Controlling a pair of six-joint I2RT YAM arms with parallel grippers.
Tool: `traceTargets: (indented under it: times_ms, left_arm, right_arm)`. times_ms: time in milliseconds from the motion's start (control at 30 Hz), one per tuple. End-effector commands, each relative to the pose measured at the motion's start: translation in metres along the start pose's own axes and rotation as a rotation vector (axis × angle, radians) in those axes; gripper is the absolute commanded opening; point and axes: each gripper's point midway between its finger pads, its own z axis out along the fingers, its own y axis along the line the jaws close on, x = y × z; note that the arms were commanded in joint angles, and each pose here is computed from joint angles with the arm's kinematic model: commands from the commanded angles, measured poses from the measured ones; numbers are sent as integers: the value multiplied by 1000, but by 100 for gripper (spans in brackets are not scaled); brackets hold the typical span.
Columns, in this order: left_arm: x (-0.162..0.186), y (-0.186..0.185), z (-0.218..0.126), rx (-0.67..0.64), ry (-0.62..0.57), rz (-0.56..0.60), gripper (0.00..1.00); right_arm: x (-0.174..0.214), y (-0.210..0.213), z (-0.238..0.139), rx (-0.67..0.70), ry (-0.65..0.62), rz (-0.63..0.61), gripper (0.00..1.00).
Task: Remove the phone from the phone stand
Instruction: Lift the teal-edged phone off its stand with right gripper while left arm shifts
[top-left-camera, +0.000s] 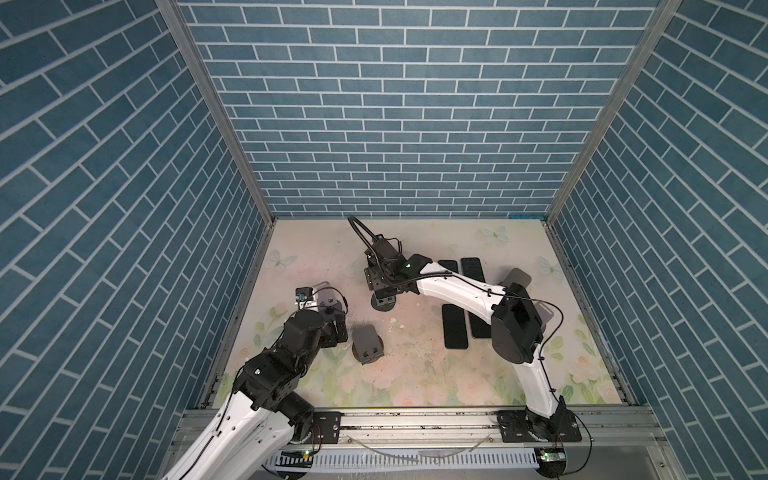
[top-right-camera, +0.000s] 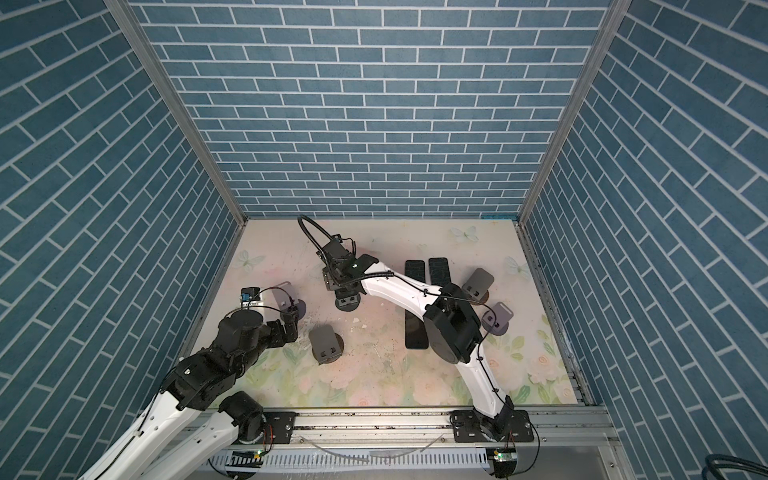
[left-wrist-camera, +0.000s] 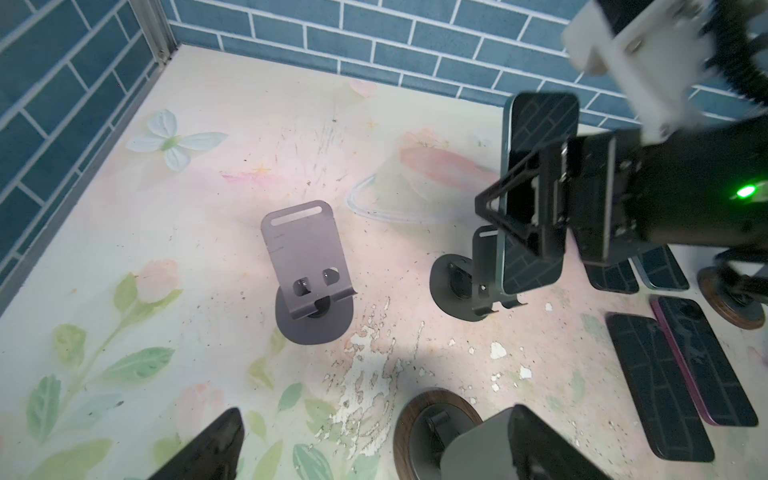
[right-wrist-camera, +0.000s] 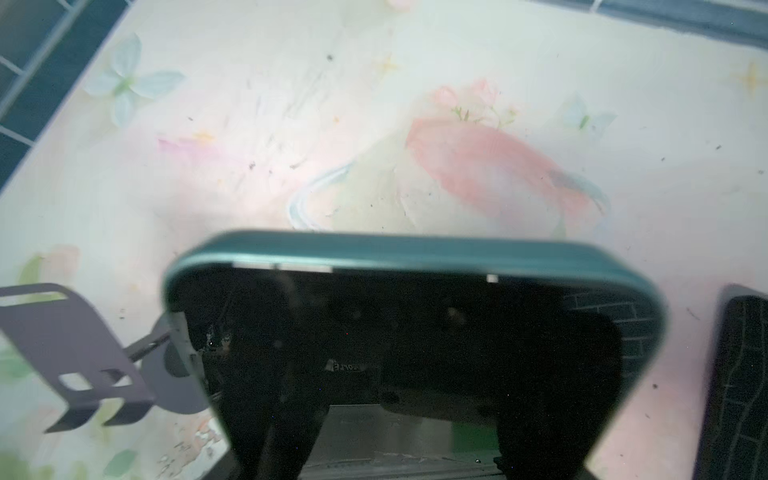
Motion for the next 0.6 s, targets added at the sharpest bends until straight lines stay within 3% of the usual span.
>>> traceTargets:
  times_ms: [0,267,567]
  left_arm:
    - [-9,-18,0,79,-2,8,100]
    - [-16,-47,3,208,4,-9,100]
    - [-18,-75,13,326,27,-28,100]
  right_arm:
    - [-39,-1,-47,-28,-133,-6,63]
    - [-32,-30,-62,12,-151,18,63]
    - [7,-81,-52,88,-75,110,63]
